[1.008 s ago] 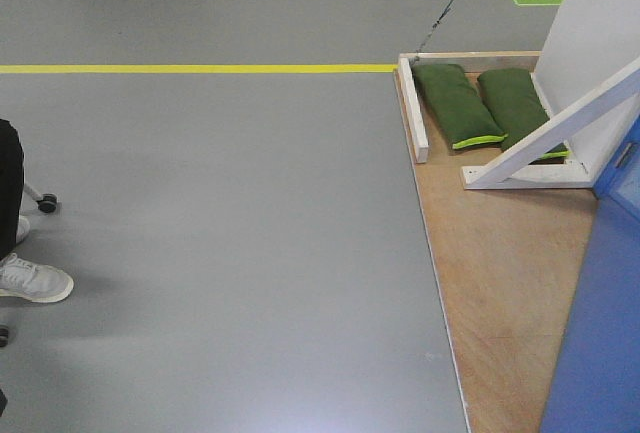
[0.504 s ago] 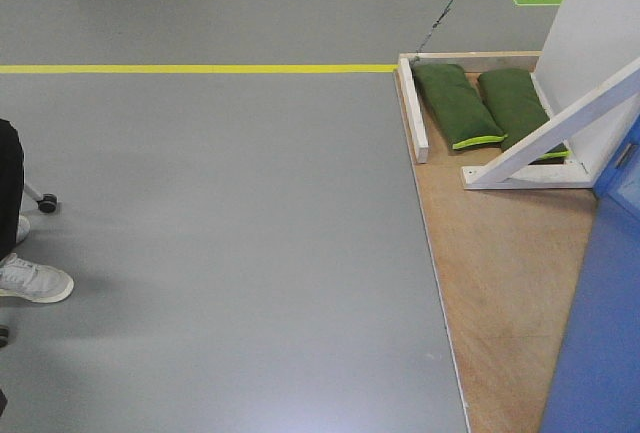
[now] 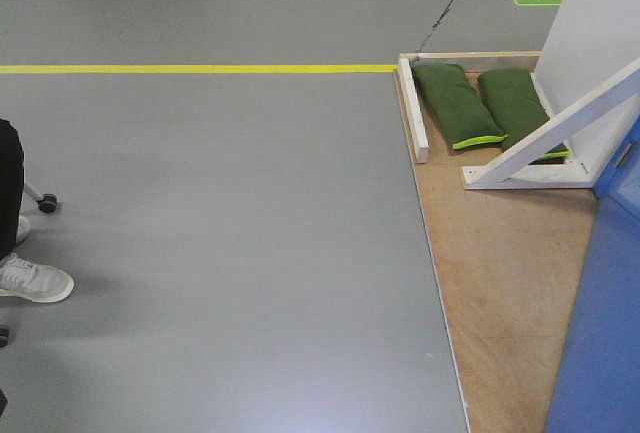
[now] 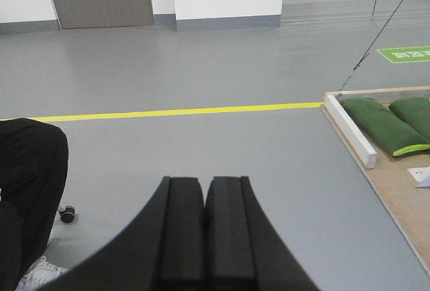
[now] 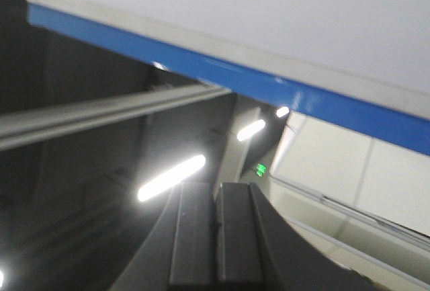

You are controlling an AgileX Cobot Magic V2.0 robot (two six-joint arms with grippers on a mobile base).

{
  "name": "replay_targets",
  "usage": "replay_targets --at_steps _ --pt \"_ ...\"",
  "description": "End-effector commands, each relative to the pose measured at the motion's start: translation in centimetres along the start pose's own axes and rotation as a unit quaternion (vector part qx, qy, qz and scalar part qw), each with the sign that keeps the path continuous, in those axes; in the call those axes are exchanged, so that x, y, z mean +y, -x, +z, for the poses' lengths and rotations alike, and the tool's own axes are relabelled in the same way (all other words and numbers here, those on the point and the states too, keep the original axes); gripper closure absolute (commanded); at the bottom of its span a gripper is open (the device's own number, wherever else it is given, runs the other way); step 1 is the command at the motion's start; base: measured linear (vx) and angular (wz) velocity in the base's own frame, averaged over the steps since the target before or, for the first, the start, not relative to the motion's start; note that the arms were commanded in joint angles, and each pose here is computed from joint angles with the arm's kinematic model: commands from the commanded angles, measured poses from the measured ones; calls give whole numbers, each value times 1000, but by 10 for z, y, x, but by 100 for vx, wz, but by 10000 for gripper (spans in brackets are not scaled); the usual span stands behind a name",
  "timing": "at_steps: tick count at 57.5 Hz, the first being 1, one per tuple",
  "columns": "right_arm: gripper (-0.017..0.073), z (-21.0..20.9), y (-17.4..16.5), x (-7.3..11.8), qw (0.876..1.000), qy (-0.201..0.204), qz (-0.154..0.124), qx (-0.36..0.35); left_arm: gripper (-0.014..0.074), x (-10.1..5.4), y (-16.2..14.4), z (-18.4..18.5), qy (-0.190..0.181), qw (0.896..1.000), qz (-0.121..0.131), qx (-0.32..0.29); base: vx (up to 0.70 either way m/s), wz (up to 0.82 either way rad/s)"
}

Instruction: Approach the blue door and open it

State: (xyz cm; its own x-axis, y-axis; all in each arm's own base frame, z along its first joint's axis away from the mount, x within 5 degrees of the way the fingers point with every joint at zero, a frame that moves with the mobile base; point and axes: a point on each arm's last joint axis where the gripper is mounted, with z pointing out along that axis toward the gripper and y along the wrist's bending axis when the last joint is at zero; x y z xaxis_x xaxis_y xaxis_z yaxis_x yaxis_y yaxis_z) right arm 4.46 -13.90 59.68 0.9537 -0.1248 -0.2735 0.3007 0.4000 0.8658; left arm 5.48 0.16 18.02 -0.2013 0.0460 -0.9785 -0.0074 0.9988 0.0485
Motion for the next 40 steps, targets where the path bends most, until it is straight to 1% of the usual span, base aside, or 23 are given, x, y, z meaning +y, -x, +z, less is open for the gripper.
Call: replay_targets --at_steps 1,6,12,23,40 --pt "547 16 -24 -3 999 17 -14 38 521 0 17 -4 -3 998 -4 -61 0 0" --pt "547 29 -43 -13 998 4 -27 55 521 0 17 -4 -3 998 -4 -61 0 0" --pt "547 36 -57 -16 996 12 -34 79 521 0 17 -4 -3 998 -4 -61 0 0" --pt "547 37 -61 -16 995 19 -36 89 521 0 17 -4 -3 998 -4 -61 0 0" --pt "547 45 -72 -24 994 6 -44 95 521 0 17 -4 -3 998 -4 -61 0 0"
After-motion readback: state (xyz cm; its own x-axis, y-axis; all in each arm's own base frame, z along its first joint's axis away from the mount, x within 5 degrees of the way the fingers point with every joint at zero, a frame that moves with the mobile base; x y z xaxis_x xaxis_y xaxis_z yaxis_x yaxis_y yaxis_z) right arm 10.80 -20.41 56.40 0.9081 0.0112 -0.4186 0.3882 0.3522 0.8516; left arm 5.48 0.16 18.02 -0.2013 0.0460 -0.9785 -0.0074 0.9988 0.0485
